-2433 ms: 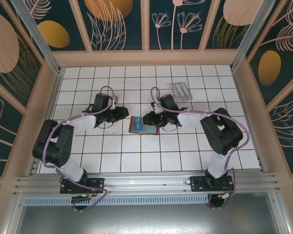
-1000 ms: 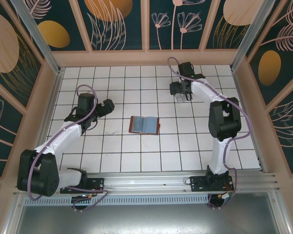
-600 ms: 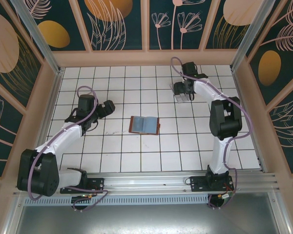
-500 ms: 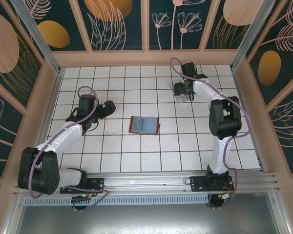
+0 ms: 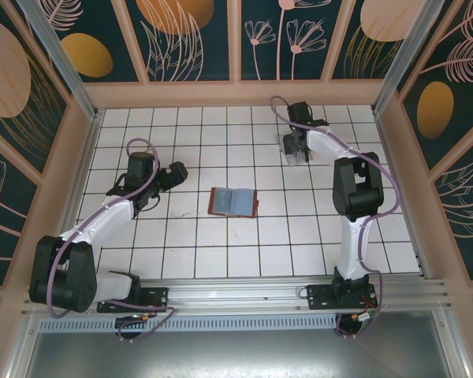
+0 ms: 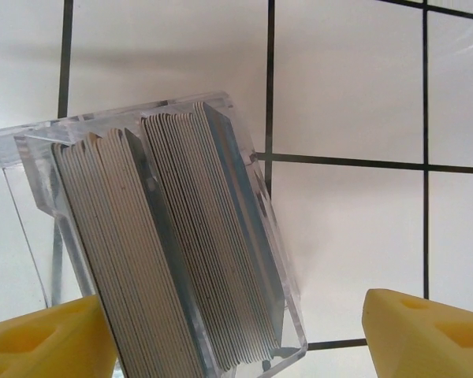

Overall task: Put the credit cards into the card holder
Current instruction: Pick up the credit card from the storage box.

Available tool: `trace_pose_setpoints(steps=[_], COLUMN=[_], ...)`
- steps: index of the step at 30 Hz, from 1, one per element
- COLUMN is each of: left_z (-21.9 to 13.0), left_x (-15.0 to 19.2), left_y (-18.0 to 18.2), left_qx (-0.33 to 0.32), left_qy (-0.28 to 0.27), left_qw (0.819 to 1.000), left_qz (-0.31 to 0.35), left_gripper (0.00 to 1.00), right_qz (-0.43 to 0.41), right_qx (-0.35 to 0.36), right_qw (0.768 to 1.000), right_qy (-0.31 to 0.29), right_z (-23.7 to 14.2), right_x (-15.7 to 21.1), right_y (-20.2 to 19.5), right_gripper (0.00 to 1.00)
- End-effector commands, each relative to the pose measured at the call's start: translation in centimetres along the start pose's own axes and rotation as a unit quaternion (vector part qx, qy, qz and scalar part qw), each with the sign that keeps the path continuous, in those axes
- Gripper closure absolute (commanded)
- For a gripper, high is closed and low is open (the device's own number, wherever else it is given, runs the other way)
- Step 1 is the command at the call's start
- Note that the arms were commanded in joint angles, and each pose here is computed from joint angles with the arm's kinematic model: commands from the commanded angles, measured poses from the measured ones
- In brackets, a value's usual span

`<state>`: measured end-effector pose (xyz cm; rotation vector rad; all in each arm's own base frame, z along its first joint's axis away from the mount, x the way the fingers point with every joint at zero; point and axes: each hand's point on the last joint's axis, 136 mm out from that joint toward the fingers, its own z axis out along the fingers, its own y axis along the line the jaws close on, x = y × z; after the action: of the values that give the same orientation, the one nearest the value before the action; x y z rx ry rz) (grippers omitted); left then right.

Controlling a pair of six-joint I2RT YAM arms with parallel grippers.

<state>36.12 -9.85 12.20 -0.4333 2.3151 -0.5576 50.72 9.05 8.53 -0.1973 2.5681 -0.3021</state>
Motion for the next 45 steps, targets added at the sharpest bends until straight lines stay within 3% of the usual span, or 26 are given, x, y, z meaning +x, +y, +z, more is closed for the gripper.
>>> trace_pose_setpoints(steps=[1,9,13,19,26,37,42,45], left_z=[-0.4,0.9,0.7,0.5,0.9,1.2,1.1,1.2], left_x=[-0.9,0.1,0.0,0.3,1.2,2.1,2.4,2.7], left_y=[-0.4,-1.7,-2.0,-1.7,-1.5,-1.1,-1.0,-0.8], left_qx=[0.002,0.050,0.060,0.058,0.067,0.069,0.067,0.072], left_qy=[-0.010,0.015,0.009,0.007,0.016,0.026,0.032,0.029], left_qw=[1.000,0.999,0.998,0.998,0.997,0.996,0.996,0.995], left_qz=[0.010,-0.011,-0.009,-0.011,-0.029,-0.054,-0.054,-0.059], left_gripper=[0.01,0.02,0.01,0.02,0.01,0.01,0.02,0.01], right_qz=[-0.019,-0.070,-0.066,-0.072,-0.076,-0.089,-0.094,-0.090], right_qx=[0.047,0.130,0.115,0.102,0.085,0.086,0.093,0.092], right_qw=[0.999,0.989,0.991,0.992,0.993,0.992,0.991,0.991], right_qy=[-0.018,-0.021,-0.015,0.001,0.010,0.016,0.019,0.021], right_z=[-0.7,-1.4,-1.1,-1.0,-1.1,-1.3,-1.3,-1.5], right_x=[-1.1,-1.7,-1.2,-0.6,-0.2,0.2,0.5,0.3], right_y=[-0.6,-1.9,-1.4,-0.5,0.2,0.8,1.0,0.9], right_gripper=[0.23,0.38,0.44,0.65,0.71,0.89,0.91,1.00])
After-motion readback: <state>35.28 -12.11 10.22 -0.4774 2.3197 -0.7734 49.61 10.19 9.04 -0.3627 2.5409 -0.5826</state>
